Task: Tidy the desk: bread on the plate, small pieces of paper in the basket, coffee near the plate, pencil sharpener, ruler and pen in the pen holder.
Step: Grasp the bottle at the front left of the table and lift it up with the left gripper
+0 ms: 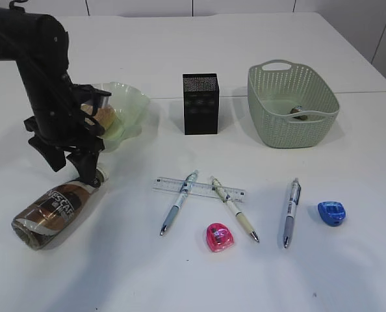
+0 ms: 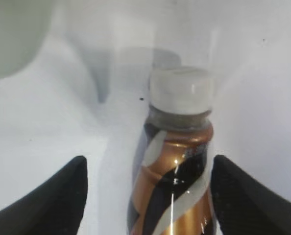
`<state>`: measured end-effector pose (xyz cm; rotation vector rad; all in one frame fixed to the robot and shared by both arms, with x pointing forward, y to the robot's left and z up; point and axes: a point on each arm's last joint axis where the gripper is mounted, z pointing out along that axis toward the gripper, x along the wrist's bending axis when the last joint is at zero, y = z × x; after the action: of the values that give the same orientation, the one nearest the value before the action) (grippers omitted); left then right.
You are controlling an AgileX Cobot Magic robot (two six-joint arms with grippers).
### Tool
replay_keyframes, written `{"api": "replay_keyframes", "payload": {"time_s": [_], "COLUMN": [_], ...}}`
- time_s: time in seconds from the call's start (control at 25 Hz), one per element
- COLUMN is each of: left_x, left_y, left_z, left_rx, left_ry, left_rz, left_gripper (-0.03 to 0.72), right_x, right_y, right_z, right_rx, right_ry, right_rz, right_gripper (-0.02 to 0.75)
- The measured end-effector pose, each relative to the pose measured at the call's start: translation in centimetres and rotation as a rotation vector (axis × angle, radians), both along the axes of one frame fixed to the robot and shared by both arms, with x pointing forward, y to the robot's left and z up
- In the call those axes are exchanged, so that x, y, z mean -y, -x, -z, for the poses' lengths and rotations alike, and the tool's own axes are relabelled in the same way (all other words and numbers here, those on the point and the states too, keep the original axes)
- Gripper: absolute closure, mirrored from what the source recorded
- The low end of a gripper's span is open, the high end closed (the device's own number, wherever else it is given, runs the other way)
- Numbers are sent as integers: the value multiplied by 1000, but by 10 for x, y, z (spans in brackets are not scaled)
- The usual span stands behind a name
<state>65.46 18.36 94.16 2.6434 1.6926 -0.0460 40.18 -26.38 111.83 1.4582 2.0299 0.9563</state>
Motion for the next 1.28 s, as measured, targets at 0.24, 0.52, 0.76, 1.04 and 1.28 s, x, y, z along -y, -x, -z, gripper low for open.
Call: {"api": "replay_keyframes", "payload": {"time_s": [0.24,0.52,0.76,1.04,1.28], "left_x": [-2,12,34,30,27], "left_y": [-2,1,9,7,13], "left_z": [-2,0,1,1,11], "left_rx": [11,14,22,27,-12], "left_ry": [-37,-63,-84,-96,-111], "left_rz": [-30,-13,34,25,18], "left_gripper": [137,137,137,137,137], "right_x": [0,0,0,0,0], "right_y": [0,0,0,0,0], "right_z": [0,0,0,0,0], "right_rx": [2,2,2,2,2], "right_ry": [0,0,0,0,0], "right_rz": [0,0,0,0,0], "right_gripper": [332,331,332,332,331]}}
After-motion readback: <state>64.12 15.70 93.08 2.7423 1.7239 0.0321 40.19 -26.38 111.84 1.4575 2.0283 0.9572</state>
